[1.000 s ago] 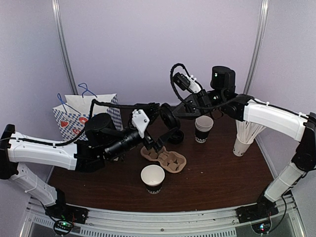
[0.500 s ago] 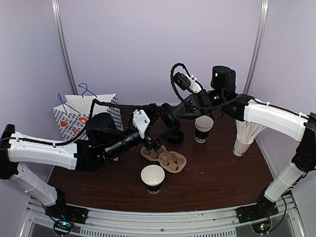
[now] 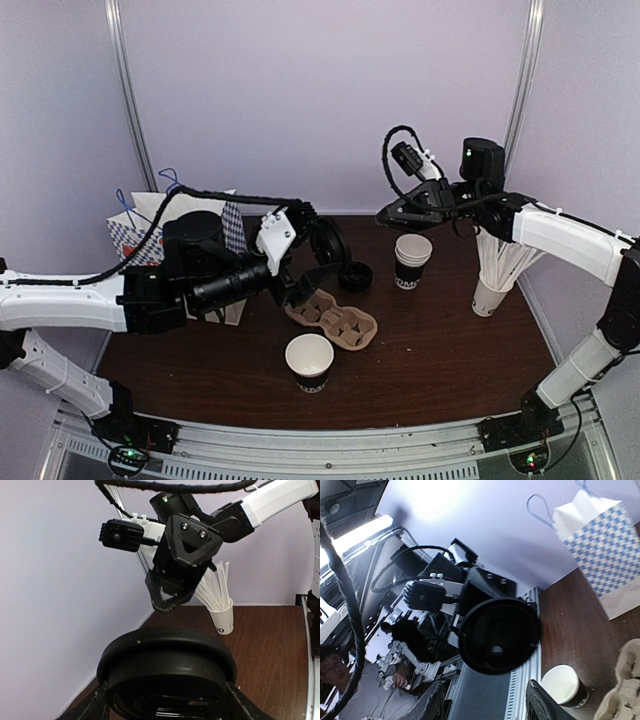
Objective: Pack the takeout coffee
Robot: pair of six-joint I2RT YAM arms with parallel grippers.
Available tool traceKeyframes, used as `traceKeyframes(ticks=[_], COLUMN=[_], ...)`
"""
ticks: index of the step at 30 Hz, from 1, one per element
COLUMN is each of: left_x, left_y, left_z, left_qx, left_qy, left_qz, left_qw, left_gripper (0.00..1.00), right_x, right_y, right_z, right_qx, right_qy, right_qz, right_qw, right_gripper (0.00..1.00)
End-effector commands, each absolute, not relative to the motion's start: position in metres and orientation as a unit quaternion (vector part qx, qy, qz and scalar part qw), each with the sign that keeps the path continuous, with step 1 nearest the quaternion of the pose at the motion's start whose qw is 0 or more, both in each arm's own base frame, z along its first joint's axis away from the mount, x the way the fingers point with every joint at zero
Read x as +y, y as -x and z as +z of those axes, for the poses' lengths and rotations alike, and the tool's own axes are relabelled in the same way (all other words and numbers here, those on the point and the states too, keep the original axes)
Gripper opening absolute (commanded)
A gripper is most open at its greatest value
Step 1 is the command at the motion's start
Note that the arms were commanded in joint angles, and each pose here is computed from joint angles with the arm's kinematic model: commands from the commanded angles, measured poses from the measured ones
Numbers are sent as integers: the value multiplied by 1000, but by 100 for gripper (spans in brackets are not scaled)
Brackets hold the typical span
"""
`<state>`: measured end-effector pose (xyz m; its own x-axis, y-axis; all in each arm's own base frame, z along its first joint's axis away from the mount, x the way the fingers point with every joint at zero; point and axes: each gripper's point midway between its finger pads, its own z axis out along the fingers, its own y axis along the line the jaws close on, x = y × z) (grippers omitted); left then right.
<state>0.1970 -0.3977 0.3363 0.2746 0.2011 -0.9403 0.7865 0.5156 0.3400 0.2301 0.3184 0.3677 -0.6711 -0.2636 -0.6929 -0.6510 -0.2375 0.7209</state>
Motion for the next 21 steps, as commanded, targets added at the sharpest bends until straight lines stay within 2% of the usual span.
traceKeyframes(ticks=[1,4,10,16,21], left_x=[-375,-364,-355,-360,-366], left_y=[-186,-176,-157,-141,-133], left_z=[337,317,278,246,225], left_qx=[634,683,753,775,785], left_qy=[-461,-482,-501,-545,-574], left_qz=[-226,-217,-210,-189,-151], left_qw=[578,503,371,260,178], left_gripper=[69,68,66,66,62], right_x=[275,256,242,239,239], right_y=[-258,-271,-255,-243,-239], right_z=[363,338,291,254,248], right_qx=[613,643,694,713,713], right_qy=[366,353,409,416,420], right_qz=[663,630,527,511,507], right_qw=[225,256,271,240,240], right_gripper=[57,58,63,63,63])
